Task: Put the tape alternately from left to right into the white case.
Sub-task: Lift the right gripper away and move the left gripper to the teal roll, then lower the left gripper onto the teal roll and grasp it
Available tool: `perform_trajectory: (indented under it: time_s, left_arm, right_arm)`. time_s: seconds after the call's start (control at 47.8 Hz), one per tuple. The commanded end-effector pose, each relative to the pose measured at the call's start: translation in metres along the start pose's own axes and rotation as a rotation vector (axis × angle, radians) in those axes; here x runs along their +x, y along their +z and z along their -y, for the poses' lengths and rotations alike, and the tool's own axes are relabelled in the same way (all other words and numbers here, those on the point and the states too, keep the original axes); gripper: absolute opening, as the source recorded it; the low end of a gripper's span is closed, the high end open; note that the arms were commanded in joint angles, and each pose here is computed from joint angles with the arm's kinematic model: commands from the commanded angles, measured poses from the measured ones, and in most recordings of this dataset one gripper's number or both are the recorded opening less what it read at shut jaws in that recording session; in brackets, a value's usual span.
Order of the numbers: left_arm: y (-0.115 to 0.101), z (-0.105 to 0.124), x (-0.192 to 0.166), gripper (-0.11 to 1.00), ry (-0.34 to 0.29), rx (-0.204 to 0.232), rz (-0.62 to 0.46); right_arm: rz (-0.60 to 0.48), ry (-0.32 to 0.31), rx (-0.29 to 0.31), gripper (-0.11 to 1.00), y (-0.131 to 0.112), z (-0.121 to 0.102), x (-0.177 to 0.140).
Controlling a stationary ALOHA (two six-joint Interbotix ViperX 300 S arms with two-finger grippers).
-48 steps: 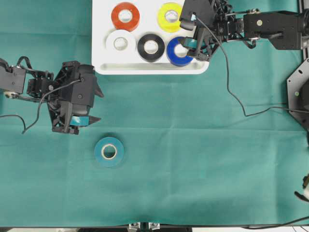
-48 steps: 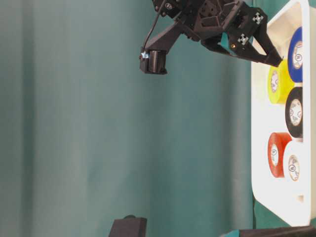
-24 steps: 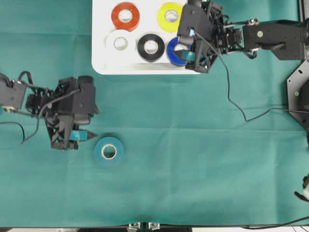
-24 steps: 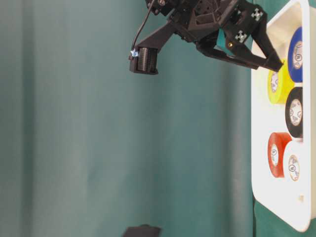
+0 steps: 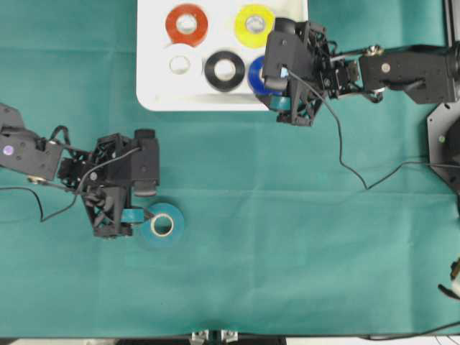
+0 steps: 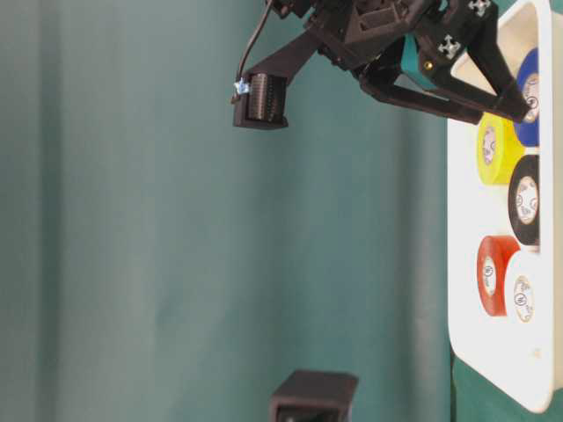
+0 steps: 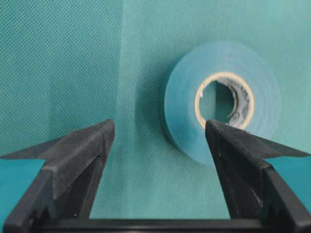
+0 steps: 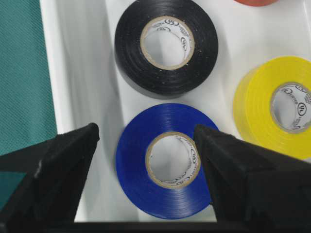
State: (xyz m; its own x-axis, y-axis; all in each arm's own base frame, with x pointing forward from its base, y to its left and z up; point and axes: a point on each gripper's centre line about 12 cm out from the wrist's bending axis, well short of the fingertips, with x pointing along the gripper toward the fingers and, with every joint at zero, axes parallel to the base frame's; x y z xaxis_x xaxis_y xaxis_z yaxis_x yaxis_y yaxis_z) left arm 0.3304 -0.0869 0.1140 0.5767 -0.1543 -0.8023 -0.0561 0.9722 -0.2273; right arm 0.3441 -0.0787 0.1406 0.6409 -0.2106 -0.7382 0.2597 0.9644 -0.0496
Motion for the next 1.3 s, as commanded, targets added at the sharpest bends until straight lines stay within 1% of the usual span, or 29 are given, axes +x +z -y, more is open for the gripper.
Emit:
perform_trajectory:
  time_s: [0.0,0.146,0.272,0.543,0.836,1.275]
  left_arm:
    - [0.012,0.006,-0.001,0.91,-0.015,-0.024,0.03]
    - [0.015,0.007,0.001,0.91,-0.016,-0.07,0.031]
    - [0.014,0.007,0.003,0.91,-0.01,-0.086,0.017]
    - [0.011,0.007,0.009,0.9,0.013,-0.085,-0.04]
    - [0.016,0.01,0.015,0.9,0.018,-0.081,-0.059]
    - [0.012,0.01,0.027,0.9,0.044,-0.08,-0.12]
  right_arm:
    - [0.038,0.007,0.005,0.84,0.01,-0.001,-0.007]
    - [0.04,0.007,0.005,0.84,0.01,-0.001,-0.007]
    - [0.041,0.008,0.004,0.84,0.011,-0.001,-0.007]
    - [0.041,0.009,0.002,0.84,0.011,-0.002,-0.007]
    - [0.041,0.009,0.004,0.84,0.011,-0.002,-0.007]
    - [0.04,0.009,0.004,0.84,0.01,-0.002,-0.007]
